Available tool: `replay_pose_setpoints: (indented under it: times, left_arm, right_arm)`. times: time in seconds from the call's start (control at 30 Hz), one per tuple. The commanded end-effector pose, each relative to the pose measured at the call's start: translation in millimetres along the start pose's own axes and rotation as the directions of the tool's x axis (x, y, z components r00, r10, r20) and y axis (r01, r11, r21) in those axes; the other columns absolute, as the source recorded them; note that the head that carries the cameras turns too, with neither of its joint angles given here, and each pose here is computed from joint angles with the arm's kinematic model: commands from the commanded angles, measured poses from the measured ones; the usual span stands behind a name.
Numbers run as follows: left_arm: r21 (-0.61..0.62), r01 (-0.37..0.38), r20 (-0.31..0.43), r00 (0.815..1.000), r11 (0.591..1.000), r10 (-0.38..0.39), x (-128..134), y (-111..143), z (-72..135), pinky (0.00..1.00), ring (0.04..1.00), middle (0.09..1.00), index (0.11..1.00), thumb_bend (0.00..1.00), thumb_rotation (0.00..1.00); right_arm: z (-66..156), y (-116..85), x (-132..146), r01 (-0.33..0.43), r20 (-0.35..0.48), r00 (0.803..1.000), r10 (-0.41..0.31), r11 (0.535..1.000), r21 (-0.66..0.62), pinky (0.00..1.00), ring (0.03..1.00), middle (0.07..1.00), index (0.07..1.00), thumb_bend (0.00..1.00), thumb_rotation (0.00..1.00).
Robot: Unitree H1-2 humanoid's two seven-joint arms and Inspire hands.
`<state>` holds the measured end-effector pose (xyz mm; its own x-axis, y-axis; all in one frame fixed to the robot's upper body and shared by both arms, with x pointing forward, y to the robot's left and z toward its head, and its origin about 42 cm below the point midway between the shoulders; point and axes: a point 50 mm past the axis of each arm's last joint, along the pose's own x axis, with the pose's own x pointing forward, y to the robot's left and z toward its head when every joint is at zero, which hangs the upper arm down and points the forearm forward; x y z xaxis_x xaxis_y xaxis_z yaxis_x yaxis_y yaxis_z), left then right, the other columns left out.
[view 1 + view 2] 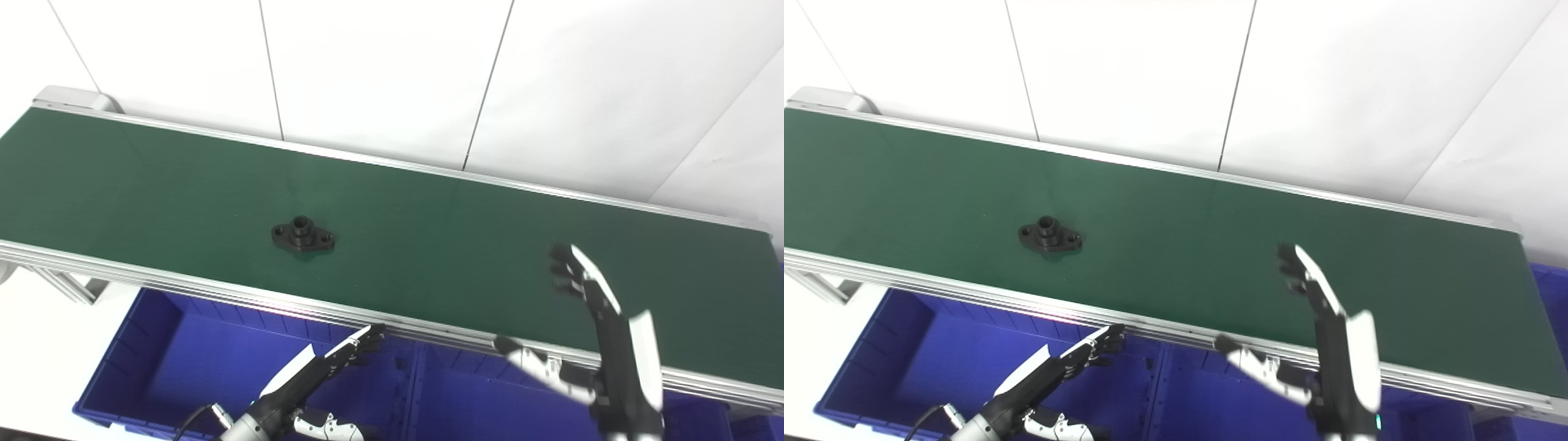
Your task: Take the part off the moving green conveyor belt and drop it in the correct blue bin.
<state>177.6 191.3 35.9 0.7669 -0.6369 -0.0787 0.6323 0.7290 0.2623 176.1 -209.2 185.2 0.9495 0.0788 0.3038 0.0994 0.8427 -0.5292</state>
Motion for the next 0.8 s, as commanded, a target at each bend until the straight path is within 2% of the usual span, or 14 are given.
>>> replay_pose_setpoints:
  times: [0.0, 0.13, 0.4, 0.6, 0.77]
  left_arm:
    - [0.027, -0.010, 0.043, 0.999, 1.000, 0.009, 7.2, 4.0, 7.3, 0.85, 0.911, 0.948, 0.968, 0.75, 0.30]
    - [0.033, 0.004, 0.044, 0.999, 0.999, -0.006, 8.4, 6.0, 5.6, 0.85, 0.911, 0.942, 0.969, 0.74, 0.30]
    - [0.021, 0.004, 0.052, 0.999, 1.000, -0.005, 7.1, 9.2, 2.3, 0.87, 0.924, 0.943, 0.964, 0.73, 0.25]
    - [0.031, 0.008, 0.045, 0.999, 0.999, -0.010, 6.0, 9.7, 0.6, 0.85, 0.916, 0.942, 0.962, 0.73, 0.27]
    - [0.042, 0.014, 0.050, 0.999, 0.999, -0.016, 7.9, 8.8, -0.6, 0.82, 0.895, 0.936, 0.960, 0.73, 0.29]
  right_arm:
    - [9.0, -5.6, 11.5, -0.012, 0.023, 1.000, 0.012, 1.000, -0.022, 0.73, 0.800, 0.842, 0.865, 0.73, 0.36]
    - [10.3, -3.0, 32.8, -0.058, 0.015, 0.998, 0.059, 0.997, -0.045, 0.76, 0.816, 0.841, 0.863, 0.74, 0.38]
    - [9.3, 12.0, 74.6, -0.130, 0.009, 0.991, 0.131, 0.989, -0.073, 0.73, 0.808, 0.840, 0.859, 0.76, 0.34]
    - [14.6, 25.6, 101.2, -0.189, 0.000, 0.982, 0.191, 0.972, -0.140, 0.72, 0.803, 0.847, 0.870, 0.76, 0.39]
    - [16.0, 35.1, 120.1, -0.234, -0.004, 0.972, 0.236, 0.960, -0.155, 0.71, 0.795, 0.840, 0.868, 0.78, 0.38]
